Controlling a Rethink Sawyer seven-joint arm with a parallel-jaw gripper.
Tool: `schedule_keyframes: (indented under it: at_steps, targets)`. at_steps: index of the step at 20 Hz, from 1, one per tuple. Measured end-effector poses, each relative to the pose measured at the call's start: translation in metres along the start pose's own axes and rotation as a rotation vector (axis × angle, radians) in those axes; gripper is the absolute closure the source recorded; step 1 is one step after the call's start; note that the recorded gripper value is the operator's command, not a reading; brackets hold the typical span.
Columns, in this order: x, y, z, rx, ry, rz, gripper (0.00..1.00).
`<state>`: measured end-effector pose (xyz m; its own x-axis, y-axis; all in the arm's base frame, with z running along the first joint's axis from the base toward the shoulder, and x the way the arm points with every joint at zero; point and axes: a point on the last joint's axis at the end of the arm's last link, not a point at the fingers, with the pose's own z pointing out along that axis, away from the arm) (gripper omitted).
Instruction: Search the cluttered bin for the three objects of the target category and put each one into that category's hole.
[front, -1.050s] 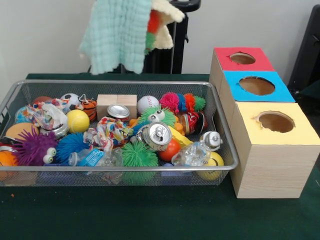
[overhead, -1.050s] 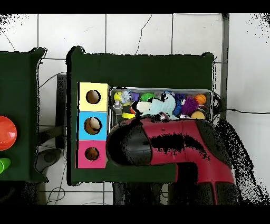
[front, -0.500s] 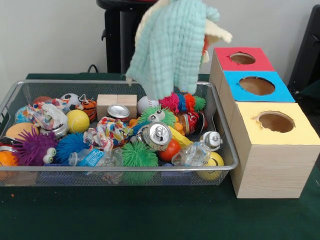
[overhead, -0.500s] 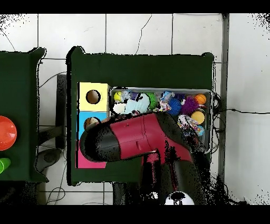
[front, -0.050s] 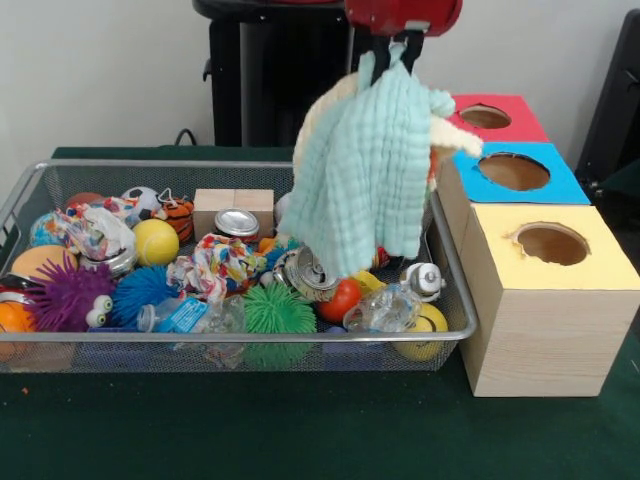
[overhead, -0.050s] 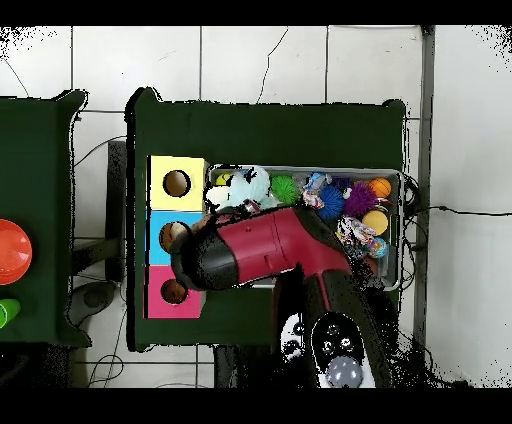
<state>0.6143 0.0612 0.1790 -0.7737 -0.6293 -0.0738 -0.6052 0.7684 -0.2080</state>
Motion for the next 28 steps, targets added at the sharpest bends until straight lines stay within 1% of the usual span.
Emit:
schedule_keyframes:
  at_steps: [3, 9, 12, 13, 14, 19, 20, 25, 26, 28]
  targets:
    - [0.007, 0.001, 0.021, -0.008, -0.023, 0.012, 1.00]
    - [0.029, -0.001, 0.054, -0.026, -0.036, 0.047, 1.00]
    - [0.042, -0.002, 0.071, -0.024, -0.038, 0.055, 1.00]
    - [0.053, -0.001, 0.085, -0.019, -0.042, 0.054, 1.00]
    - [0.059, 0.000, 0.092, -0.017, -0.045, 0.053, 1.00]
    - [0.082, 0.006, 0.115, -0.019, -0.056, 0.055, 1.00]
    - [0.092, 0.009, 0.124, -0.023, -0.057, 0.062, 1.00]
    - [0.108, 0.015, 0.136, -0.026, -0.060, 0.075, 1.00]
    - [0.112, 0.017, 0.138, -0.027, -0.061, 0.077, 0.00]
    - [0.118, 0.018, 0.141, -0.024, -0.056, 0.081, 0.00]
